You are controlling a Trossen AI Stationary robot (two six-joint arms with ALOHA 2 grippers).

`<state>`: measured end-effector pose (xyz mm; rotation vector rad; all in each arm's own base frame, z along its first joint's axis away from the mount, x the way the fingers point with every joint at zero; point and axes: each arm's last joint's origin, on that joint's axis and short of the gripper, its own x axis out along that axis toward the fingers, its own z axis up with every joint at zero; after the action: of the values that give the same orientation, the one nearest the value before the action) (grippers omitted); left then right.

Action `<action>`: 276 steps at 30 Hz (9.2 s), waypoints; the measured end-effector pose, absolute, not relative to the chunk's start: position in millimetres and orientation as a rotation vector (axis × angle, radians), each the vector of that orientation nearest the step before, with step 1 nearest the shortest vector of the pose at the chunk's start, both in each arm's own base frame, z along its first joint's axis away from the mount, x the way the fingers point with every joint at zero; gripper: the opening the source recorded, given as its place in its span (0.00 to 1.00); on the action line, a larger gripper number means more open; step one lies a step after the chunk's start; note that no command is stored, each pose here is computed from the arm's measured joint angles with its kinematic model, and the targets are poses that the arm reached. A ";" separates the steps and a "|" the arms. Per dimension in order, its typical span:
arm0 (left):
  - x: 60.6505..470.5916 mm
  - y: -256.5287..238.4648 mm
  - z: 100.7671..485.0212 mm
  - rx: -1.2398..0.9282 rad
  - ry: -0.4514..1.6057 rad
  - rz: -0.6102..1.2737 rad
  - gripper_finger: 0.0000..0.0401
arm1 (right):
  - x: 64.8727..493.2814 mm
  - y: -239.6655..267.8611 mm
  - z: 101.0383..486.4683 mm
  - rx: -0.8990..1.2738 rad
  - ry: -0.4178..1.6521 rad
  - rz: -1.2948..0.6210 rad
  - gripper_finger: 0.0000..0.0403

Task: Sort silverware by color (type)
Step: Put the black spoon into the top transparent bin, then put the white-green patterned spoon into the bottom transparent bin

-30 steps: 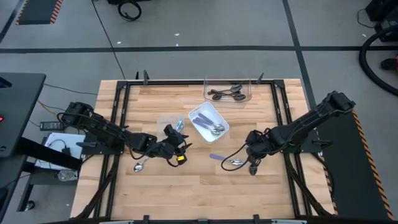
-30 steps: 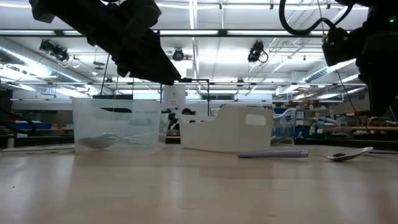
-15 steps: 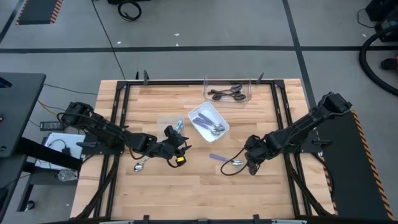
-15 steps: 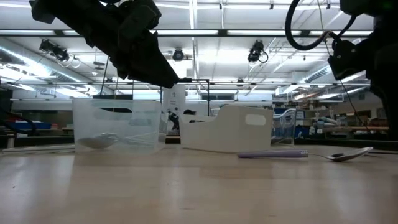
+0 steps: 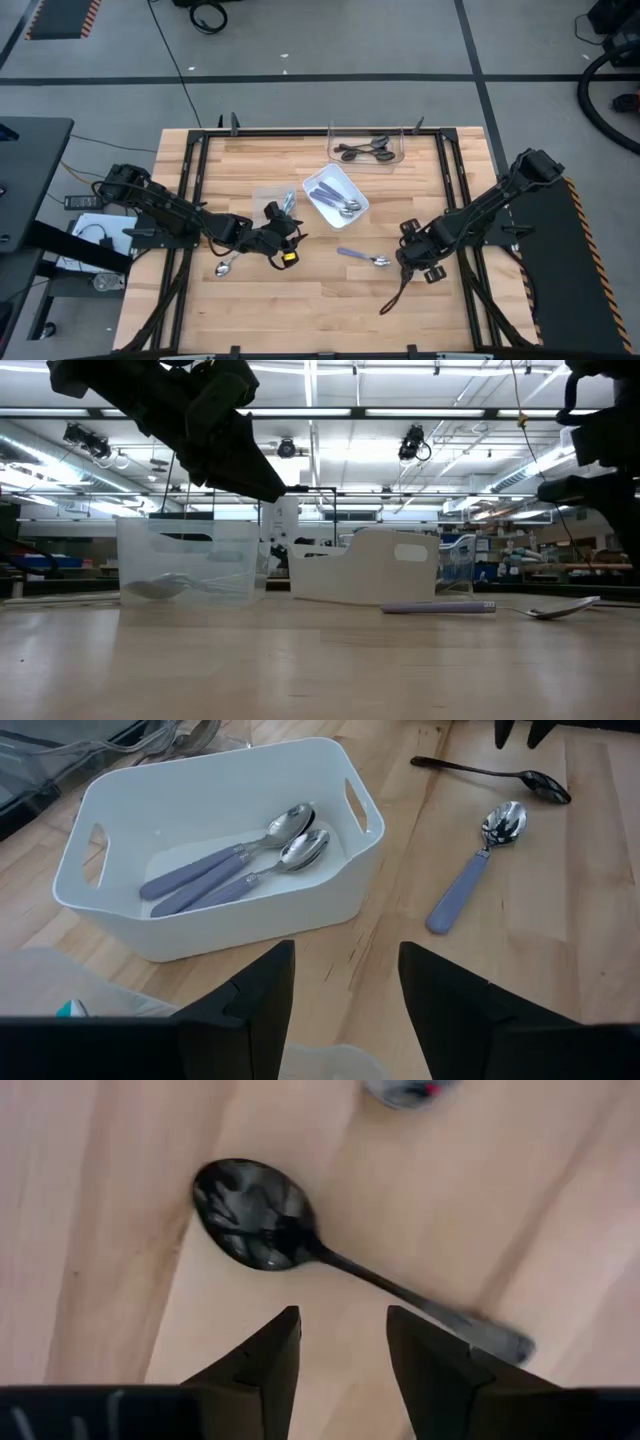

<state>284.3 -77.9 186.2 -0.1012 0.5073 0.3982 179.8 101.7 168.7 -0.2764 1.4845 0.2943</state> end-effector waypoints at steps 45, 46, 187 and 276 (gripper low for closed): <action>279.5 -88.6 184.1 -0.197 0.510 0.396 0.47 | 207.3 133.9 138.8 -1.051 1.435 0.911 0.20; 279.5 -88.6 184.1 -0.199 0.509 0.396 0.47 | 208.5 134.6 138.3 -1.044 1.416 0.918 0.18; 264.3 -105.6 201.3 -0.369 0.452 0.370 0.47 | 262.9 -117.2 261.3 -0.020 0.813 -0.297 0.32; 180.8 -104.8 133.4 -0.742 1.490 0.691 0.04 | 281.7 52.4 225.5 -0.027 0.575 0.258 0.30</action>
<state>180.8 -104.8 133.4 -0.7424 1.4902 0.6909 281.7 52.4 225.5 -0.0273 0.5754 0.2580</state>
